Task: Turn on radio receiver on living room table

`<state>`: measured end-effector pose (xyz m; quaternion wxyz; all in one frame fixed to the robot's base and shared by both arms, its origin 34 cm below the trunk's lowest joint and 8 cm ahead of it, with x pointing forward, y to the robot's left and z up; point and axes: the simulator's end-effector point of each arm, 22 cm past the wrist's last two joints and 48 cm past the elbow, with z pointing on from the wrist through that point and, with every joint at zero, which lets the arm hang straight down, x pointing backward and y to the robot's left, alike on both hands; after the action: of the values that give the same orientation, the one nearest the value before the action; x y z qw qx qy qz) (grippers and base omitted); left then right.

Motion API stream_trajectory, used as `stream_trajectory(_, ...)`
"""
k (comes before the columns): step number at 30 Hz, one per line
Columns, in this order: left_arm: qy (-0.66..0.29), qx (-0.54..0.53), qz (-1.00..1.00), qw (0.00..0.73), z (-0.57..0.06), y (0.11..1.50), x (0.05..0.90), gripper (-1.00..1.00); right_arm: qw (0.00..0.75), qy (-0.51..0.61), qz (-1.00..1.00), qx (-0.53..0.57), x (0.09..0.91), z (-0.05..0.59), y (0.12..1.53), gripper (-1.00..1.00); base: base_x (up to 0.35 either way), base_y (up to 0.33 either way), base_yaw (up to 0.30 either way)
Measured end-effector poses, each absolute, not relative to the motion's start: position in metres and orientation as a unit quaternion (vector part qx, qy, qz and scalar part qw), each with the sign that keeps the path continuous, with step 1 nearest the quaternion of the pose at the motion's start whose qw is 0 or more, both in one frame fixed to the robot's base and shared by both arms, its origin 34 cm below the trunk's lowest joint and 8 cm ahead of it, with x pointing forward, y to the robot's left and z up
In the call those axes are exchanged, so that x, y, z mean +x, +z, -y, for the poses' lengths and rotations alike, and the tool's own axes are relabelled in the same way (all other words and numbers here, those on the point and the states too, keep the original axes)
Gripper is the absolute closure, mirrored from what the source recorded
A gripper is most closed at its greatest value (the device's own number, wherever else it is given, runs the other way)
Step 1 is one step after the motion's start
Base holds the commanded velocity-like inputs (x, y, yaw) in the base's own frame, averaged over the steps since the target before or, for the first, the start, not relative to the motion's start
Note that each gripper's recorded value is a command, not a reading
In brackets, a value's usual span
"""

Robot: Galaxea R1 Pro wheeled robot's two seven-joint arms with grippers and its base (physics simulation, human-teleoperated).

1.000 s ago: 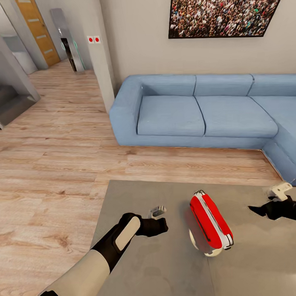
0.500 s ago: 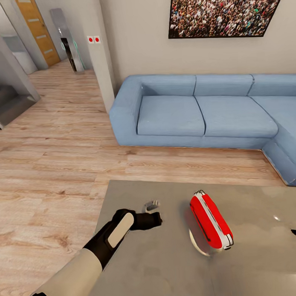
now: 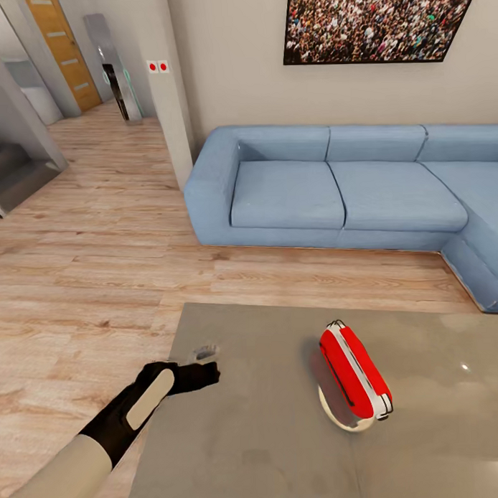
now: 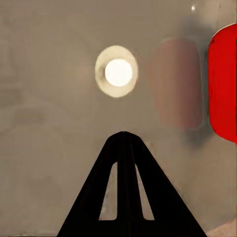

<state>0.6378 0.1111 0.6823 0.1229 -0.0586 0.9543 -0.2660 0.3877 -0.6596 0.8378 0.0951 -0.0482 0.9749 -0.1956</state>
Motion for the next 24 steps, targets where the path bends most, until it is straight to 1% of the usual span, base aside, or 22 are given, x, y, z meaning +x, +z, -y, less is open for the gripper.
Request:
stream_trajectory(10, -0.252, -0.055, -0.958, 0.127, -0.145, 0.676, 0.604, 1.00, 0.081, -0.204, -0.975, -0.036, 0.347, 0.672, 0.840, -1.00, 0.000, 0.000, 0.000)
stream_trajectory(15, -0.232, -0.066, -0.962, 0.125, -0.172, 0.660, 0.579, 1.00, 0.040, -0.184, -0.982, -0.030, 0.286, 0.667, 0.823, -1.00, 0.000, 0.000, 0.000)
stream_trajectory(20, -0.200, -0.080, -0.971, 0.104, -0.211, 0.635, 0.526, 1.00, -0.004, -0.170, -0.985, -0.030, 0.220, 0.673, 0.787, -1.00, 0.000, 0.000, 0.000)
stream_trajectory(23, -0.185, -0.090, -0.974, 0.098, -0.226, 0.624, 0.499, 1.00, -0.028, -0.161, -0.986, -0.029, 0.182, 0.667, 0.762, -1.00, 0.000, 0.000, 0.000)
stream_trajectory(24, -0.177, -0.096, -0.976, 0.087, -0.233, 0.616, 0.478, 1.00, -0.042, -0.152, -0.987, -0.028, 0.160, 0.660, 0.750, -1.00, 0.000, 0.000, 0.000)
